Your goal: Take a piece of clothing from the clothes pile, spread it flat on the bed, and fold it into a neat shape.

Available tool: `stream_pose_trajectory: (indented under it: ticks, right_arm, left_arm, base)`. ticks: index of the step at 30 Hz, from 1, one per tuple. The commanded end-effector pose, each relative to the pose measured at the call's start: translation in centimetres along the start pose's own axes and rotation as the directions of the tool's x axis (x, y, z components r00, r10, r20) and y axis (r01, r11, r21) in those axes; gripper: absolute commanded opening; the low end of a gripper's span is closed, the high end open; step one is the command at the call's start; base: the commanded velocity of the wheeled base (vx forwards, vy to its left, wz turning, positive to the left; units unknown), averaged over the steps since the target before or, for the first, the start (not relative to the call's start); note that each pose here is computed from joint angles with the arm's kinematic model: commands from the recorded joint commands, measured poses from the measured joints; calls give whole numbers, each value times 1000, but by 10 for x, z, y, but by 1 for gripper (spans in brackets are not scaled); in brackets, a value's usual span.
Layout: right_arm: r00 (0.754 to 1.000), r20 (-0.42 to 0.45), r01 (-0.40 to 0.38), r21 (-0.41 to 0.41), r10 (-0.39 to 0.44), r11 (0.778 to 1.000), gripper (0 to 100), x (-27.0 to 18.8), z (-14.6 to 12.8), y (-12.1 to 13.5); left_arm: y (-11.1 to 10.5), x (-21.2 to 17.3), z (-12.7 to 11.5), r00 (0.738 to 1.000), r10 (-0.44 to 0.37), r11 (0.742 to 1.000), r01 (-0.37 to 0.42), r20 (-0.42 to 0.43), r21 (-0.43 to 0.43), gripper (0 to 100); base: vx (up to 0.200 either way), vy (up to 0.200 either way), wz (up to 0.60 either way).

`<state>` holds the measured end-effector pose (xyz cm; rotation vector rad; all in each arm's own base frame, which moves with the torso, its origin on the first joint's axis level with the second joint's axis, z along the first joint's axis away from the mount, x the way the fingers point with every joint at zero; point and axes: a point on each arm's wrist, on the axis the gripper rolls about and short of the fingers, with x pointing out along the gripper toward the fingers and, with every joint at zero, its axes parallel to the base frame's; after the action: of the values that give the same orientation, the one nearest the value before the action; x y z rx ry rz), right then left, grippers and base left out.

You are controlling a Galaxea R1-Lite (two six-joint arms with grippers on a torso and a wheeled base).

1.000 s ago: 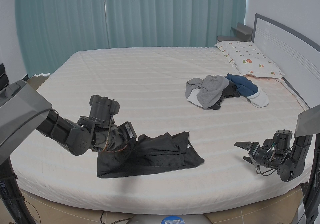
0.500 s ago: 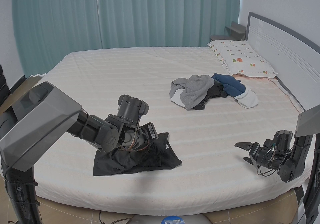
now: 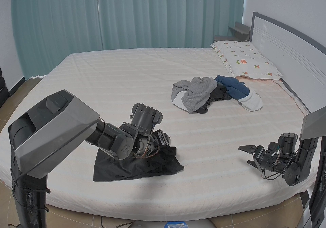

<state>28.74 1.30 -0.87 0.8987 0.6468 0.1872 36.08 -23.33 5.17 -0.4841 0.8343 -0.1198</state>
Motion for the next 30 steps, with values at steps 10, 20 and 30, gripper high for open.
stream_pose_trajectory:
  ticks: [10, 20, 30]
  right_arm:
    - [1000, 1, -6, -4, 6, 1000, 100, -2, -3, 0]
    - [1000, -18, -24, -56, 23, 998, 100, 2, -10, 8]
    - [991, -99, -105, -213, 86, 971, 100, 24, -31, 30]
  left_arm:
    - [-7, -57, 20, 996, -42, 993, 50, 83, -103, 100]
    - [76, -85, 37, 999, 36, 928, -30, 9, -371, 100]
    - [149, -99, 50, 997, 44, 836, -74, -68, -544, 100]
  base:
    - [0, 0, 0]
    - [0, 40, 0]
    - [0, 200, 0]
